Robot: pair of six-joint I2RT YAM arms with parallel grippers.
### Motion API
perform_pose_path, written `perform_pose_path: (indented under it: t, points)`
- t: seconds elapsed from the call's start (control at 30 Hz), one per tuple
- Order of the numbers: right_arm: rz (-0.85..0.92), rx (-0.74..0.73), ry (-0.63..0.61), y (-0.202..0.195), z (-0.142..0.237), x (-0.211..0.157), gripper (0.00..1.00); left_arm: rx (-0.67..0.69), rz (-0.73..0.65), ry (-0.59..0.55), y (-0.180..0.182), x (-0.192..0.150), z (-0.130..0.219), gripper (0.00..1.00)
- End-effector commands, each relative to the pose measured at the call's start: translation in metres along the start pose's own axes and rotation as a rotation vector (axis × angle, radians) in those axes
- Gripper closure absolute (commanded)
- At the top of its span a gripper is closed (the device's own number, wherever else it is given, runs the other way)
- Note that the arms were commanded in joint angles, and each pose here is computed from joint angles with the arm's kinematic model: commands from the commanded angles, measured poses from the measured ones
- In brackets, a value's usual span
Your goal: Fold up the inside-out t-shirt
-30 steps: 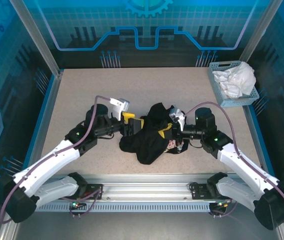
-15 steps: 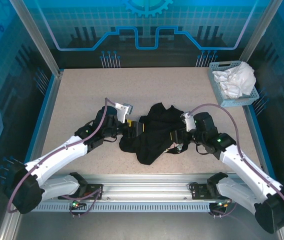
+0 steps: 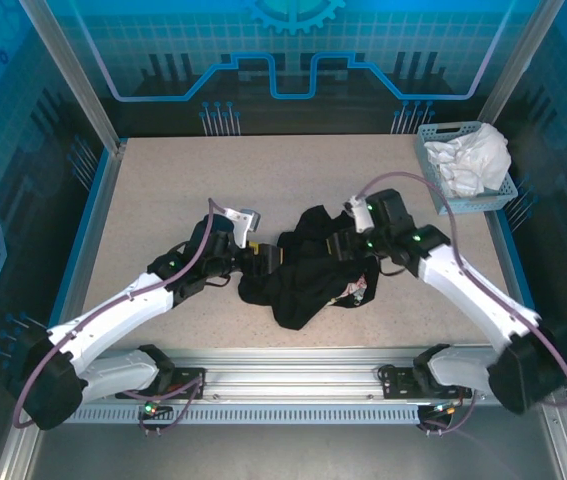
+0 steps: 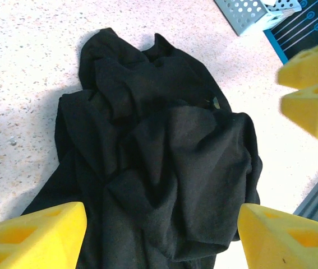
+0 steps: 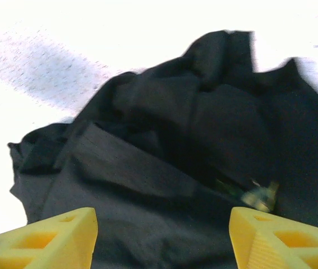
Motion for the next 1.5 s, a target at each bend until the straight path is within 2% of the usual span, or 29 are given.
perform_pose_path:
  t: [0.0,0.13,0.2,0.4,0.47,0.57,0.7,0.83,0.9,0.97,1.03,1.1,1.2,1.3,1.47]
  points:
    - [0.060,0.157,-0.002,0.022,-0.022,0.020,0.36,0.039,-0.008,-0.016,0.006,-0.002,0.007,0.27]
    - [0.088,0.185,0.069,0.031,-0.059,0.028,0.37,0.059,-0.009,-0.026,0.010,-0.005,0.011,0.27]
    - [0.097,0.201,0.094,0.036,-0.071,0.028,0.41,0.070,-0.011,-0.028,0.012,-0.006,0.013,0.27]
    - [0.139,0.169,0.119,0.041,-0.077,0.032,0.84,0.087,-0.017,-0.032,0.017,-0.008,0.015,0.26]
    - [0.156,0.160,0.093,0.043,-0.068,0.040,0.92,0.090,-0.017,-0.031,0.018,-0.009,0.013,0.26]
    - [0.192,0.178,0.023,0.052,-0.049,0.055,0.97,0.114,0.004,-0.053,0.021,-0.006,0.015,0.26]
    - [0.243,0.266,-0.110,0.073,-0.016,0.090,0.97,0.155,0.078,-0.118,0.032,0.003,0.025,0.26]
    - [0.320,0.475,-0.292,0.113,0.028,0.132,0.97,0.199,0.153,-0.220,0.048,0.018,0.047,0.26]
    - [0.389,0.549,-0.362,0.130,0.047,0.137,0.96,0.216,0.195,-0.272,0.056,0.023,0.059,0.26]
    - [0.446,0.564,-0.390,0.136,0.051,0.124,0.94,0.227,0.233,-0.314,0.064,0.023,0.069,0.26]
    - [0.434,0.529,-0.345,0.127,0.034,0.099,0.90,0.223,0.242,-0.336,0.067,0.020,0.073,0.25]
    - [0.398,0.496,-0.246,0.116,0.009,0.067,0.87,0.206,0.240,-0.332,0.068,0.015,0.073,0.25]
    - [0.342,0.446,-0.064,0.102,-0.023,0.015,0.82,0.162,0.240,-0.279,0.067,0.007,0.068,0.25]
    - [0.301,0.396,0.056,0.090,-0.034,-0.026,0.72,0.084,0.245,-0.216,0.063,-0.002,0.060,0.25]
    - [0.208,0.211,0.150,0.062,-0.033,-0.048,0.63,-0.021,0.234,-0.125,0.054,-0.018,0.047,0.25]
Point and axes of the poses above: each hand's point on the last joint's axis, 136 mm out from that joint toward the fingers, its own z axis back along the fingers, its own y axis along the line the jaws close on, x = y × z, the point moved 7 cm from there along z, back along the fingers, and after that the axes turned 11 degrees about z, right-handed, at the moved point
